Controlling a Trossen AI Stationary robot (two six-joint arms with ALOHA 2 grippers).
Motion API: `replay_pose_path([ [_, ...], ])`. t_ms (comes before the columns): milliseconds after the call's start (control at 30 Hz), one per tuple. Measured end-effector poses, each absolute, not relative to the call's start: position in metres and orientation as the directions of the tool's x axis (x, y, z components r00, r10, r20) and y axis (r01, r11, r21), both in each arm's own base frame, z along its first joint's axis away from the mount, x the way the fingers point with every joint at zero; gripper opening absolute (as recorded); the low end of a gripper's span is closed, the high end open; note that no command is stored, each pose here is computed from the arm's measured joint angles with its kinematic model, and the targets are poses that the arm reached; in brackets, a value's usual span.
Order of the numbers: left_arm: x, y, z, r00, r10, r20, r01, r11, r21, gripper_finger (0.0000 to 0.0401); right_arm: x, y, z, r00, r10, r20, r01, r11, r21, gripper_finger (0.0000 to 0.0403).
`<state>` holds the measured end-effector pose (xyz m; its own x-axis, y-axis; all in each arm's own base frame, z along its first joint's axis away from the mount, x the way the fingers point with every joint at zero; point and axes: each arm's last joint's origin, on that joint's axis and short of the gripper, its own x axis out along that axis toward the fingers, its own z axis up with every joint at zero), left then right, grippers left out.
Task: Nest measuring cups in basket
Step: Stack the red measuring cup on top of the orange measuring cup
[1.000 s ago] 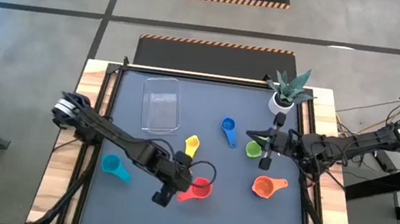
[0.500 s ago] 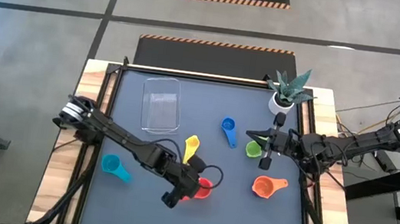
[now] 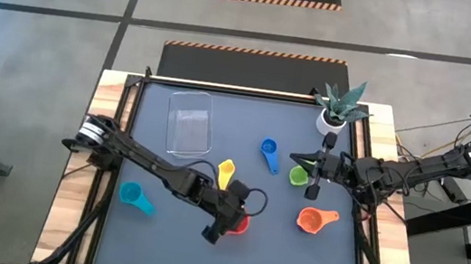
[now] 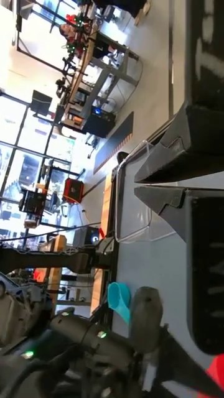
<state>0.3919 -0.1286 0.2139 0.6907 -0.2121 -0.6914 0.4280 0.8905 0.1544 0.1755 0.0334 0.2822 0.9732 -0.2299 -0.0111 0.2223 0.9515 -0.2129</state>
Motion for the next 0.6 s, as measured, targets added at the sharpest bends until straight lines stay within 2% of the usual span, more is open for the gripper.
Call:
replay_pose_path([
  [200,0.393,-0.136,0.198,0.657,-0.21,-0.724,0.355,0.934,0.051,0.0193,0.176,0.033,0.282,0.973,-0.23,-0.012,0.222,0.951,-0.213,0.0009],
  [600,0.403,-0.141,0.184,0.634,-0.217,-0.742,0.346,0.938,0.021,0.0176,0.176,0.033,0.281,0.973,-0.23,-0.02,0.22,0.95,-0.22,0.0009],
])
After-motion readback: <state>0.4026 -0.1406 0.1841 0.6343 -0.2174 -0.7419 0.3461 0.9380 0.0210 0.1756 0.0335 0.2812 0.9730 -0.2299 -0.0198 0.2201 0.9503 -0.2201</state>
